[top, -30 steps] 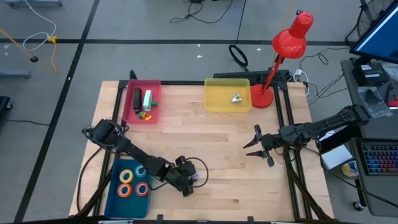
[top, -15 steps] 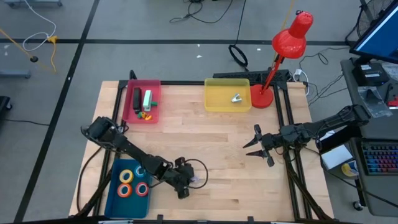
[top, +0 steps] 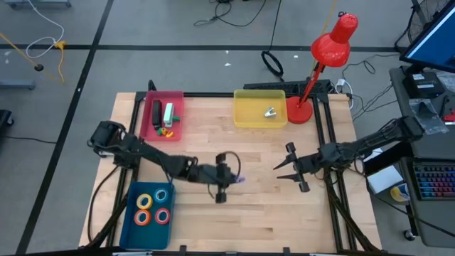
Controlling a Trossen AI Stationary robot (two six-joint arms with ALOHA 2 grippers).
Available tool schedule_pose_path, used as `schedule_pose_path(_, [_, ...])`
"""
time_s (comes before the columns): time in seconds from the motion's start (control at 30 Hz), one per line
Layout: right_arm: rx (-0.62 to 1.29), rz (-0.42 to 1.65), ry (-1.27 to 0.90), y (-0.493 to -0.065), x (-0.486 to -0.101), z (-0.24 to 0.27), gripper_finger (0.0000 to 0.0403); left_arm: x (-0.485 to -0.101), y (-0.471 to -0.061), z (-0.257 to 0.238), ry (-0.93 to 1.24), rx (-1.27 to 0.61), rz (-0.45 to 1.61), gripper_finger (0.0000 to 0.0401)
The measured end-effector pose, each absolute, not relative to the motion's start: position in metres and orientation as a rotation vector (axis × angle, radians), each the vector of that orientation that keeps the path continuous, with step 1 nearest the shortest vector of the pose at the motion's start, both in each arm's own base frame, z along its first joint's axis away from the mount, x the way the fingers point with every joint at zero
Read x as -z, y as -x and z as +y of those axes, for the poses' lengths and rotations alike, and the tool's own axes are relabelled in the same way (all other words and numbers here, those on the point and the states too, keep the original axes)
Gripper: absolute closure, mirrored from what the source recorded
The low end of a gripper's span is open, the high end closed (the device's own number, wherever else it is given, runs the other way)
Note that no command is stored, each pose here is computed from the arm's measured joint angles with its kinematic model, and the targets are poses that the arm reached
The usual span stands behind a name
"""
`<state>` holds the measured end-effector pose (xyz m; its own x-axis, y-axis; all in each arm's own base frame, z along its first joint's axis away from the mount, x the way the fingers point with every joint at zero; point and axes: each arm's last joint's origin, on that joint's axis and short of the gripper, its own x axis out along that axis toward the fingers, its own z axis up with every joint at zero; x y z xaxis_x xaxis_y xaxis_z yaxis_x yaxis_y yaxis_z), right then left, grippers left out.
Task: Pick and place Stapler, Stapler remover, tape
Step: Put the purple staple remover into the yellow bin
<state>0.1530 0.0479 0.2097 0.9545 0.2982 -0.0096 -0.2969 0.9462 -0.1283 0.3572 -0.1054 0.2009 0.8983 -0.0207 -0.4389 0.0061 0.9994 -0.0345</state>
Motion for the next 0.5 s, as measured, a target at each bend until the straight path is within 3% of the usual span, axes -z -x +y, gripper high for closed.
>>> schedule_pose_path(0.27, [-0.147, 0.022, 0.308, -0.172, -0.196, 0.049, 0.026, -0.214, -0.372, -0.057, 0.025, 0.039, 0.345, 0.0359])
schedule_pose_path(0.5, [-0.074, -0.029, 0.339, -0.189, -0.193, 0.045, 0.0228, -0.218, -0.376, -0.04, -0.006, 0.08, 0.302, 0.0374])
